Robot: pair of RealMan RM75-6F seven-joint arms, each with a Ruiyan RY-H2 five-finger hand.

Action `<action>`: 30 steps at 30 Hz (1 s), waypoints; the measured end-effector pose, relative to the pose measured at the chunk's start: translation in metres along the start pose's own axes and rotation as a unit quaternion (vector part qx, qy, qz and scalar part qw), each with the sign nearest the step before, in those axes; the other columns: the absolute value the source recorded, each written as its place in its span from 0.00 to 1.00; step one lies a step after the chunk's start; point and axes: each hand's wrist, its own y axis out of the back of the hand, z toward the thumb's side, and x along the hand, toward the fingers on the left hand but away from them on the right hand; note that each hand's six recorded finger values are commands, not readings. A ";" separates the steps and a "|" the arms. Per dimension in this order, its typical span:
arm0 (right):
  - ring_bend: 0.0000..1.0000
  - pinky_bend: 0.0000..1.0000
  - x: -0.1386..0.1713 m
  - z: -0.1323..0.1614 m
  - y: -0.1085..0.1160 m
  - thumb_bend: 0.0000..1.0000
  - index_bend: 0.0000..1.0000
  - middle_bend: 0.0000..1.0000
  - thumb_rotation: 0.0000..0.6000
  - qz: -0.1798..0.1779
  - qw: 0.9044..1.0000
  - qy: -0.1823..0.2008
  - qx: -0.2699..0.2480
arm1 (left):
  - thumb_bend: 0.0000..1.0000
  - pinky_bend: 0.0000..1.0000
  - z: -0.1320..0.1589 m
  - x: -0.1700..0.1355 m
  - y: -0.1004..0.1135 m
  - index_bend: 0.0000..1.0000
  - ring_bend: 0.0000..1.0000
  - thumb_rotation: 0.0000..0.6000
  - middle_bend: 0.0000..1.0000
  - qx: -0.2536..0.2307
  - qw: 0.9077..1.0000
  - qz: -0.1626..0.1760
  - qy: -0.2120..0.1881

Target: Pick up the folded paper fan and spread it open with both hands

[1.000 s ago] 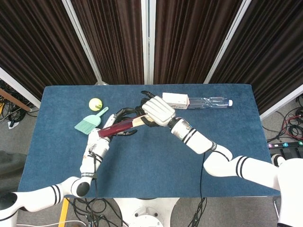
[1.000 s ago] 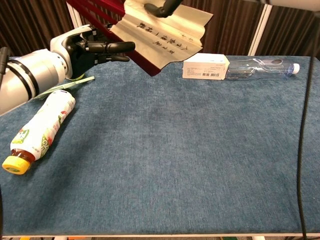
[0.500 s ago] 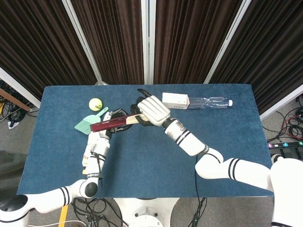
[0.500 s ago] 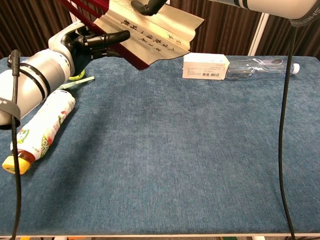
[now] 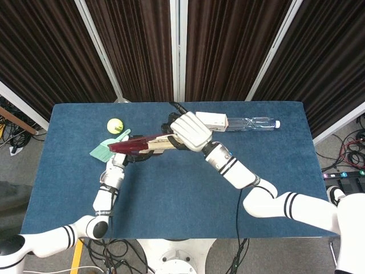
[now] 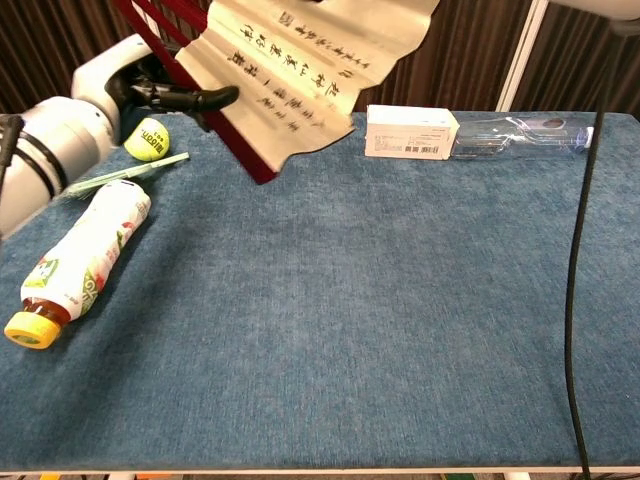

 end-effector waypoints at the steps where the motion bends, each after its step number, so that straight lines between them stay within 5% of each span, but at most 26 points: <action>1: 0.32 0.05 0.004 0.000 0.004 0.69 0.78 0.66 1.00 -0.005 1.000 0.004 0.018 | 0.29 0.56 -0.001 -0.001 0.004 0.72 0.64 1.00 0.75 0.023 1.000 0.001 -0.001; 7: 0.33 0.02 0.029 -0.002 0.026 0.69 0.76 0.66 1.00 -0.023 0.992 0.019 0.120 | 0.29 0.56 -0.002 -0.006 0.030 0.71 0.64 1.00 0.75 0.193 0.981 0.014 -0.010; 15: 0.33 0.01 0.069 -0.003 0.042 0.70 0.76 0.66 1.00 -0.026 0.977 0.012 0.209 | 0.29 0.56 0.005 -0.016 0.046 0.69 0.64 1.00 0.75 0.392 0.920 0.021 -0.013; 23: 0.33 0.00 0.103 -0.005 0.044 0.71 0.75 0.66 1.00 -0.025 0.955 -0.008 0.295 | 0.29 0.58 0.020 -0.023 0.042 0.69 0.67 1.00 0.75 0.509 0.860 0.030 -0.014; 30: 0.34 0.00 0.129 -0.003 0.045 0.72 0.75 0.66 1.00 -0.036 0.936 -0.038 0.347 | 0.30 0.65 0.036 -0.025 0.031 0.69 0.79 1.00 0.83 0.508 0.860 0.055 -0.006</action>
